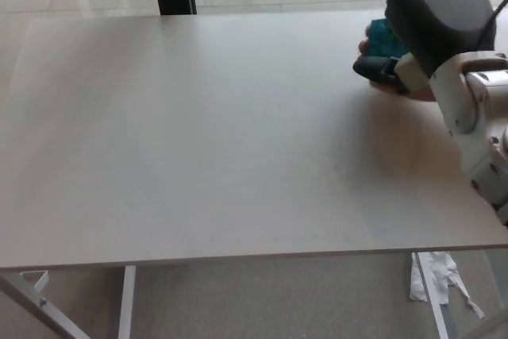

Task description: The robot uses its right hand to pick up a cube kept in the middle of the desk infront of it and hands it to a person

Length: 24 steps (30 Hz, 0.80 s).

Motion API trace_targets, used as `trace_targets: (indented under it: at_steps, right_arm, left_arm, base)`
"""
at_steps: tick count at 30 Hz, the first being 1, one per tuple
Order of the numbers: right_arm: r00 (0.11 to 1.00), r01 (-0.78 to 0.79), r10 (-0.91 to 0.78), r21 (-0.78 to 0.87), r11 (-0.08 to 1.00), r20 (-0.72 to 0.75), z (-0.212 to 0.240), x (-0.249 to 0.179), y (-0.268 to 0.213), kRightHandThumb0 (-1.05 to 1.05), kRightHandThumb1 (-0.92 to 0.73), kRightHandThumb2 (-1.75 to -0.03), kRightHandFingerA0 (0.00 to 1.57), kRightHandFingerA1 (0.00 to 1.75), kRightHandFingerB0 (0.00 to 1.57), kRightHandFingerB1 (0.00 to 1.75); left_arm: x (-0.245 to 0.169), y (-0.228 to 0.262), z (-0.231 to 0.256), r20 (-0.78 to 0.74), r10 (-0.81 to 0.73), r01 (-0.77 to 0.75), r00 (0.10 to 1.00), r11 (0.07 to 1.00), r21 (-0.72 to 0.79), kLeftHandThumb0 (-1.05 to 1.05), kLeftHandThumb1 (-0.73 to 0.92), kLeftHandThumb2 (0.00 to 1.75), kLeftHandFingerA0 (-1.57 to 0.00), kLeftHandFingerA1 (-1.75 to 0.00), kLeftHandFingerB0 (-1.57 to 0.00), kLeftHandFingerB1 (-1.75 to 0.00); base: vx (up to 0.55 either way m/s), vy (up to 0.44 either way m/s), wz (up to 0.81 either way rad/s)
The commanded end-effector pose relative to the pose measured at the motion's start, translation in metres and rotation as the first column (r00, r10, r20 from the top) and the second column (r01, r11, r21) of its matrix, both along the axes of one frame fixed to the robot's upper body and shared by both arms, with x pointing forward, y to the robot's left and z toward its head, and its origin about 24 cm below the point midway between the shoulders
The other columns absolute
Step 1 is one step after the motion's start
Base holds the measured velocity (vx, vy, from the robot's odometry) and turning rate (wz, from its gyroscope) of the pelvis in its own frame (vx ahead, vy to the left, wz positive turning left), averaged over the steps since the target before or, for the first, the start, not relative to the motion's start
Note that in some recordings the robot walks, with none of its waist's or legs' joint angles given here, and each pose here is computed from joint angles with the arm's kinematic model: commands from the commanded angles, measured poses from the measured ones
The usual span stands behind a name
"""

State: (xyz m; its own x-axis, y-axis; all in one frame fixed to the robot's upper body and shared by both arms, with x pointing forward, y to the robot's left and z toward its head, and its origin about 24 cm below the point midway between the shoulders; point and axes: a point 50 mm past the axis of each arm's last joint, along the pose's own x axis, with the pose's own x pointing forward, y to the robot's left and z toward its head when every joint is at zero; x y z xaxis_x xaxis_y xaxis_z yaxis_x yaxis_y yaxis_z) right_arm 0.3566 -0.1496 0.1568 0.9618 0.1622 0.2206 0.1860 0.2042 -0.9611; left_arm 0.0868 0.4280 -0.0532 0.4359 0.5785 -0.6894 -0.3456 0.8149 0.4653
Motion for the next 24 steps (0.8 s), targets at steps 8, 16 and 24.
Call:
trace_targets:
  at_steps: [8, 16, 24]
  right_arm:
    - [0.597, 0.364, -0.536, 0.394, 0.844, 0.596, 0.114, -0.305, -0.22, -0.55, -0.51, -0.62, 0.59, 0.44, 0.56, 0.41]
    - [0.197, 0.574, -0.712, 0.51, 0.641, 0.674, 0.113, -0.368, -0.28, -0.57, -0.58, -0.58, 0.76, 0.63, 0.71, 0.44]
    - [0.144, 0.754, -0.797, 0.457, 0.472, 0.587, 0.074, -0.367, -0.312, -0.6, -0.65, -0.6, 0.76, 0.69, 0.69, 0.44]
  left_arm:
    - [-0.024, 0.02, 0.014, -0.015, 0.074, -0.073, 0.997, 0.996, 0.046, -0.65, 0.59, 0.58, -0.79, -0.54, -0.56, -0.4]
    - [-0.027, 0.017, 0.011, -0.031, 0.071, -0.069, 0.997, 0.996, 0.051, -0.65, 0.59, 0.59, -0.8, -0.53, -0.61, -0.41]
    - [-0.03, 0.016, 0.01, -0.031, 0.065, -0.063, 0.997, 0.997, 0.042, -0.7, 0.59, 0.59, -0.81, -0.56, -0.63, -0.41]
  base:
    - [0.0, 0.0, 0.0]
    - [0.0, 0.0, 0.0]
    - [0.0, 0.0, 0.0]
